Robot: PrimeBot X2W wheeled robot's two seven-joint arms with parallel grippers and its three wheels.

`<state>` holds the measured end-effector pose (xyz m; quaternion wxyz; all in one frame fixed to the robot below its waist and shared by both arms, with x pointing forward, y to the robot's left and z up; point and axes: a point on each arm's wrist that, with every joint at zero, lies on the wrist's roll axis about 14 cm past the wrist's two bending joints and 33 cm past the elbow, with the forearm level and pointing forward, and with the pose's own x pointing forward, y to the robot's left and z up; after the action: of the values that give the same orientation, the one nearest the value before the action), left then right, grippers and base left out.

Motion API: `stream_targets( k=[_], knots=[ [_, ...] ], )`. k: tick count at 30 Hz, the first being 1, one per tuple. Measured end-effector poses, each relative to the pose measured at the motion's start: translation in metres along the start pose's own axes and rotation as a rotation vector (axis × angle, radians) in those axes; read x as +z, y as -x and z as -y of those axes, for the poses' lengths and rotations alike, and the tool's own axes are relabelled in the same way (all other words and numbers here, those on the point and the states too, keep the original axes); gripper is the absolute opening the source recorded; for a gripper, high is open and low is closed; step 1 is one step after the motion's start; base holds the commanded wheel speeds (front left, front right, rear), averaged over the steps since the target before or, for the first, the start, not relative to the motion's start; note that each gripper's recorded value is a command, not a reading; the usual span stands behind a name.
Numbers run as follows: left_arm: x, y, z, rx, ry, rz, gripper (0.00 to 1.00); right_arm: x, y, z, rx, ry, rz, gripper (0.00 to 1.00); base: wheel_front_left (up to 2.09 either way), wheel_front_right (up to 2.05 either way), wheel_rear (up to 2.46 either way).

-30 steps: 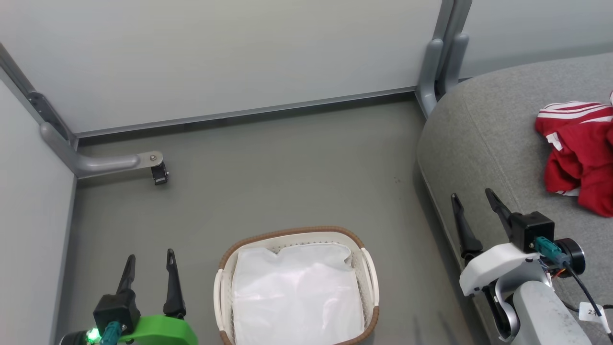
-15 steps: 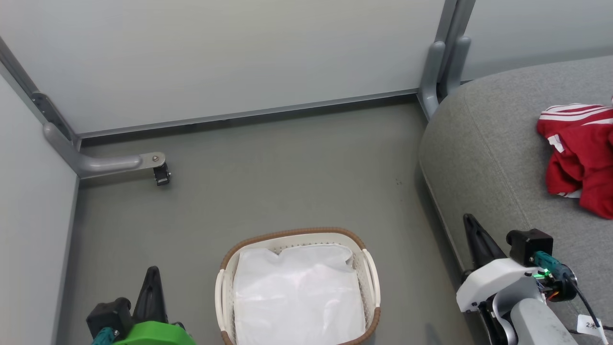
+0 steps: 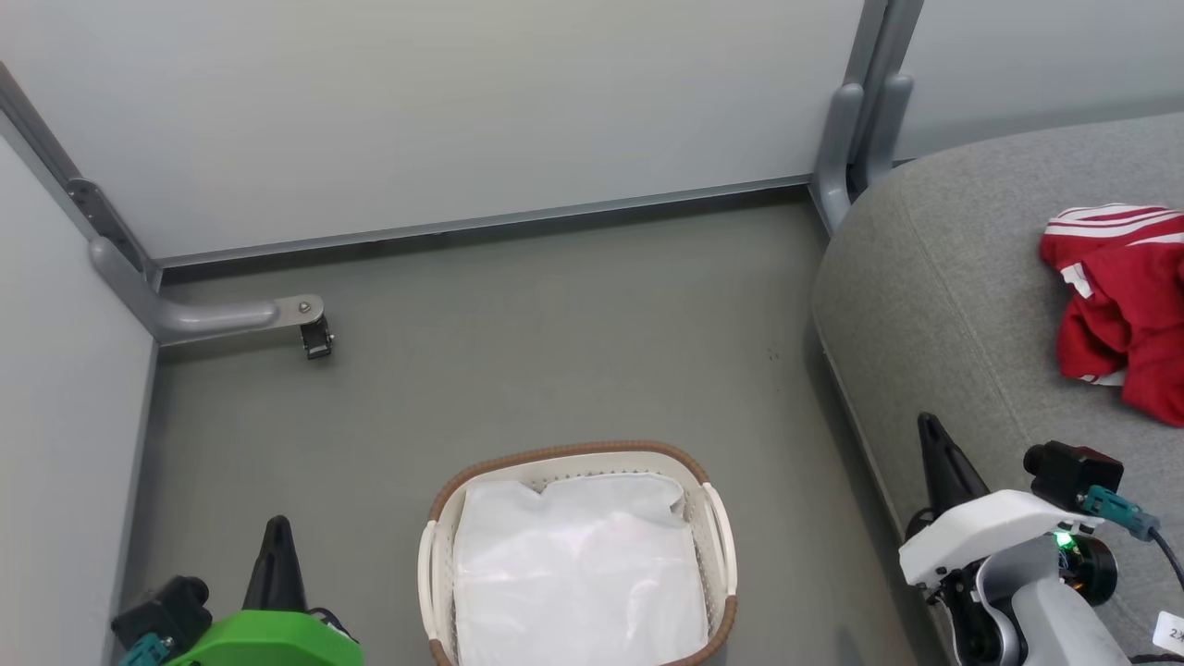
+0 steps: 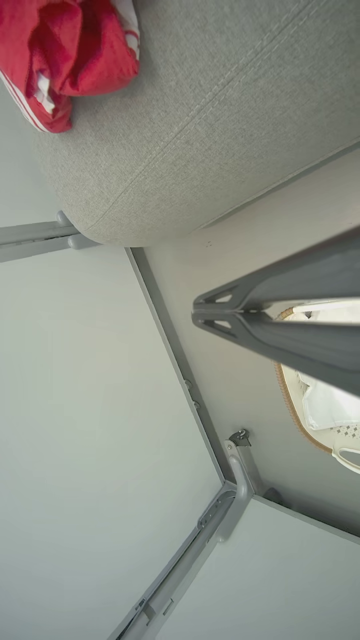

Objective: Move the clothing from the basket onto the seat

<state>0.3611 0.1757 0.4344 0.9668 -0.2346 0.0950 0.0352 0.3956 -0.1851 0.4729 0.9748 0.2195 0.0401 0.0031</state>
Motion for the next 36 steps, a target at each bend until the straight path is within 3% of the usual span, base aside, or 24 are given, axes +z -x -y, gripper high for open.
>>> stream_targets(
  k=[18,36],
  knots=[
    [0.013,-0.005,-0.002,0.009,0.289,0.006,0.0,0.008,0.002,0.005,-0.036,-0.292,0.015,0.0,0.0,0.0,0.0],
    [0.024,-0.009,0.0,-0.01,0.512,0.012,0.0,0.012,0.004,0.007,-0.043,-0.524,0.022,0.0,0.0,0.0,0.0]
  ],
)
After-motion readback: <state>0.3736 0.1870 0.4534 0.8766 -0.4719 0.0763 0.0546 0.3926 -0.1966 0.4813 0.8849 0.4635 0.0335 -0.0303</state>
